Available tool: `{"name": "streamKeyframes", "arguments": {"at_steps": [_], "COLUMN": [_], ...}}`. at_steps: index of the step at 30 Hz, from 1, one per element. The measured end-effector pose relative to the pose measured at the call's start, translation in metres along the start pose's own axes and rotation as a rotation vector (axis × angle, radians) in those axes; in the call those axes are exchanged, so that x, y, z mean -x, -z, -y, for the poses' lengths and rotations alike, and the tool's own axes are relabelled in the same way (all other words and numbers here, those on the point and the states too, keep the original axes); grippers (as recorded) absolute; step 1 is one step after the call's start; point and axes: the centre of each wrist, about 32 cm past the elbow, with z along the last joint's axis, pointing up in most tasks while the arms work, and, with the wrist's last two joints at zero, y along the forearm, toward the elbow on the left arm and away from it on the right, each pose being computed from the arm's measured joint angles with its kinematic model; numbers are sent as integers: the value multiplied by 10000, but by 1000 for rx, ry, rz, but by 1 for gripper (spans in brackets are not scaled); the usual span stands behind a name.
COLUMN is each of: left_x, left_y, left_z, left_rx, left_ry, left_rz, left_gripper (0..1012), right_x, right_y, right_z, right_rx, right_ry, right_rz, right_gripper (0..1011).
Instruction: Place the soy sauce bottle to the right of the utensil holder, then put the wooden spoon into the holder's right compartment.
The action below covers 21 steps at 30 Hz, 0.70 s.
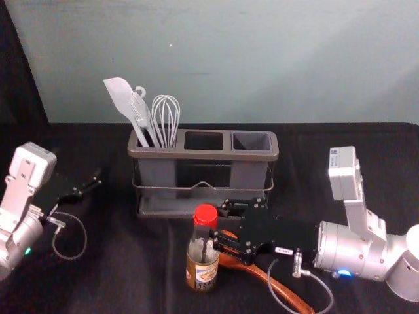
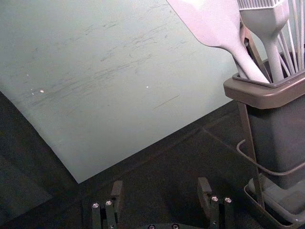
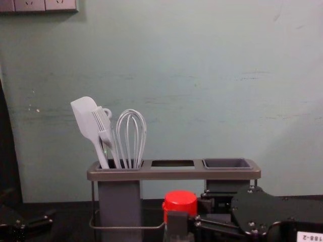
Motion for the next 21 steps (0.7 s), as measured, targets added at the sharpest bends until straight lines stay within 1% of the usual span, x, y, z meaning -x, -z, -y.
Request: {"name": "streamKeyframes", "arguments": {"at_steps": [2, 5, 6, 8, 9, 12, 13, 15, 16, 18, 19, 21], "left_x": [0, 0, 0, 0, 0, 0, 0, 0, 0, 0, 0, 0], "left_y": [0, 0, 0, 0, 0, 0, 0, 0, 0, 0, 0, 0], "left_z": [0, 0, 0, 0, 0, 0, 0, 0, 0, 0, 0, 0], "left_rx": [0, 0, 0, 0, 0, 0, 0, 0, 0, 0, 0, 0], "left_ry": [0, 0, 0, 0, 0, 0, 0, 0, 0, 0, 0, 0], "left_rz": [0, 0, 0, 0, 0, 0, 0, 0, 0, 0, 0, 0], "left_gripper": [1012, 1012, 1011, 1011, 1012, 1012, 1012, 1012, 1011, 1011, 1011, 1011], "right_x": [27, 80, 111, 146, 180, 228, 258, 286, 307, 323, 334, 337], "right_y": [-26, -108, -163, -214, -265, -319, -352, -378, -395, -410, -419, -420], "right_z": [12, 71, 110, 162, 224, 316, 392, 466, 550, 627, 708, 794], "right_rx": [-5, -18, -23, -26, -27, -24, -20, -15, -8, -5, -2, -1], "right_ry": [-2, 0, 2, 7, 15, 27, 38, 49, 66, 81, 100, 122], "right_rz": [0, 7, 13, 17, 20, 22, 23, 23, 23, 24, 25, 25], "right_gripper": [387, 385, 386, 386, 386, 386, 386, 386, 386, 386, 386, 386]}}
